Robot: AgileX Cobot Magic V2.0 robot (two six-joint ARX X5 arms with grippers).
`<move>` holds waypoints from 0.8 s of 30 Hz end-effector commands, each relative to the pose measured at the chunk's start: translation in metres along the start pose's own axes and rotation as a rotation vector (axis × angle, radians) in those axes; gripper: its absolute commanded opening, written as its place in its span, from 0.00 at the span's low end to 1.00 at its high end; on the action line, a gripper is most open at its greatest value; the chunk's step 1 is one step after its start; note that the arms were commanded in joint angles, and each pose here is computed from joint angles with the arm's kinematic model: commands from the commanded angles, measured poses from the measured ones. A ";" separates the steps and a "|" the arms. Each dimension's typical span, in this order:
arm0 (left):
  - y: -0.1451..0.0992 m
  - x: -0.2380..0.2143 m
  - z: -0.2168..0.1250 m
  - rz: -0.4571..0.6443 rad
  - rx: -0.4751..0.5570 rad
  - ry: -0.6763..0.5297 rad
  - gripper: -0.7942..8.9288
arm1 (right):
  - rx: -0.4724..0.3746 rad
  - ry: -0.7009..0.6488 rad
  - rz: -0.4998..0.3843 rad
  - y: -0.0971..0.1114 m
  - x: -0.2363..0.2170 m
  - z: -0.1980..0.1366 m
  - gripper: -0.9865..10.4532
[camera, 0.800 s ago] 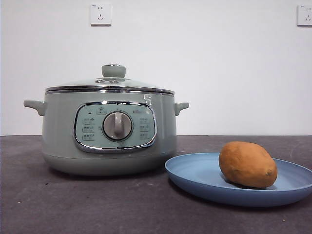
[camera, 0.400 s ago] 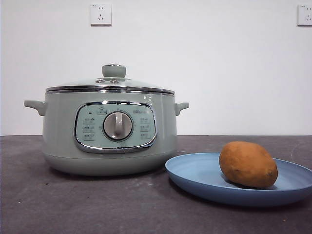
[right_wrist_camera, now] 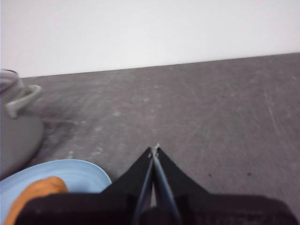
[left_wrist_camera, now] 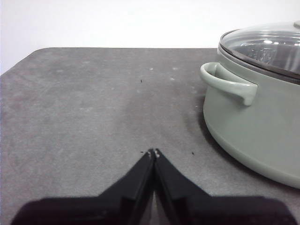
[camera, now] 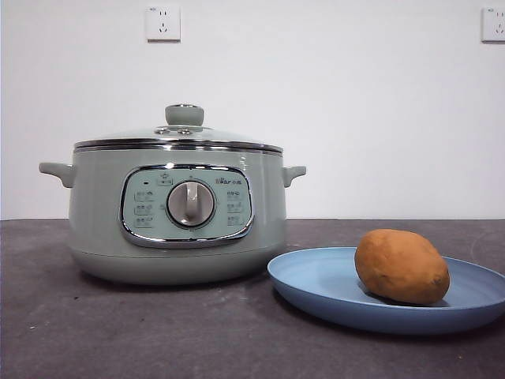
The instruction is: Take the potato out from the steamer,put the potato on the plate,close the lid
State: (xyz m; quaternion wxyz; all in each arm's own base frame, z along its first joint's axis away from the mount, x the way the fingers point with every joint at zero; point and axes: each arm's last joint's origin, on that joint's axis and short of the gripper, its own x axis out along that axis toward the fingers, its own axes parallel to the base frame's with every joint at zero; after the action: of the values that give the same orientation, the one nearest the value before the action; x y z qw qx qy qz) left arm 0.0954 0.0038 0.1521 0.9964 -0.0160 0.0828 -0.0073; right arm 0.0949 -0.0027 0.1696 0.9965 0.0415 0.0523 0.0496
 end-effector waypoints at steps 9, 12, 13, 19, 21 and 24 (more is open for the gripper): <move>0.000 0.001 -0.005 0.005 -0.008 0.013 0.08 | 0.053 0.061 -0.017 -0.002 0.003 -0.020 0.09; 0.000 0.001 -0.005 0.004 -0.008 0.013 0.08 | 0.058 0.062 -0.016 -0.002 0.003 -0.020 0.09; 0.000 0.001 -0.005 0.004 -0.008 0.013 0.08 | 0.058 0.061 -0.016 -0.002 0.003 -0.020 0.09; 0.000 0.001 -0.005 0.004 -0.008 0.013 0.08 | 0.056 0.055 -0.016 -0.002 0.003 -0.019 0.09; 0.000 0.001 -0.005 0.004 -0.008 0.013 0.08 | 0.056 0.055 -0.016 -0.002 0.003 -0.019 0.09; 0.000 0.001 -0.005 0.004 -0.008 0.013 0.08 | 0.056 0.055 -0.016 -0.002 0.003 -0.019 0.09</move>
State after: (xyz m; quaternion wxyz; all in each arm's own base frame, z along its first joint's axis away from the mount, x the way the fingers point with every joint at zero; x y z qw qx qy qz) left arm 0.0954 0.0038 0.1521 0.9964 -0.0160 0.0828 -0.0073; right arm 0.0955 -0.0031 0.1538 0.9943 0.0623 0.0753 0.0415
